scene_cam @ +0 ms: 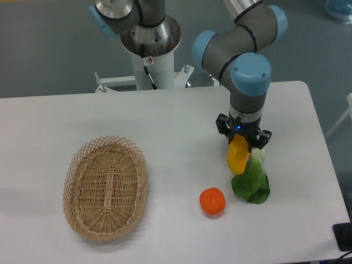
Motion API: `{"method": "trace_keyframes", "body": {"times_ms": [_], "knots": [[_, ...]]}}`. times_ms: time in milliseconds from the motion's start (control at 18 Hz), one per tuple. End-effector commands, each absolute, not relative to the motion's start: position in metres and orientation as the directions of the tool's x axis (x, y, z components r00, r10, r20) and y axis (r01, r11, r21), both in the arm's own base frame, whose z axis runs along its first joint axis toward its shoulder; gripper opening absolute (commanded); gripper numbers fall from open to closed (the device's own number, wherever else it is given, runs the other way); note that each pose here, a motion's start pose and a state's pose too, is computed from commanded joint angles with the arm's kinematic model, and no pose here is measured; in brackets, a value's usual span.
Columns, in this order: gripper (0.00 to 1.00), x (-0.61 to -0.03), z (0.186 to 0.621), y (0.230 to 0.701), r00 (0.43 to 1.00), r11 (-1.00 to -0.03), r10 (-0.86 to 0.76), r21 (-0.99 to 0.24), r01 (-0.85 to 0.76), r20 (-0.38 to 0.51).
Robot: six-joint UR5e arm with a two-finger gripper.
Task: Place the mango on the table
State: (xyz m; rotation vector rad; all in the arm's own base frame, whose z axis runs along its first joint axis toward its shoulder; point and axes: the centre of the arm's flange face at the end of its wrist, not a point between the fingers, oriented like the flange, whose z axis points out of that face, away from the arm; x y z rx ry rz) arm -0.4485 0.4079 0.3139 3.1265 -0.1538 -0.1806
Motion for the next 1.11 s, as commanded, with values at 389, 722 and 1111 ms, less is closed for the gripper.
{"method": "trace_keyframes", "body": {"times_ms": [389, 722, 1111], "knots": [[0.26, -0.448, 0.314, 0.409, 0.989, -0.995, -0.1, 0.009, -0.099, -0.113], [0.27, -0.45, 0.315, 0.41, 0.988, -0.995, -0.103, 0.009, -0.102, -0.117], [0.27, -0.442, 0.304, 0.4, 0.991, -0.994, -0.104, 0.021, -0.103, -0.086]]}}
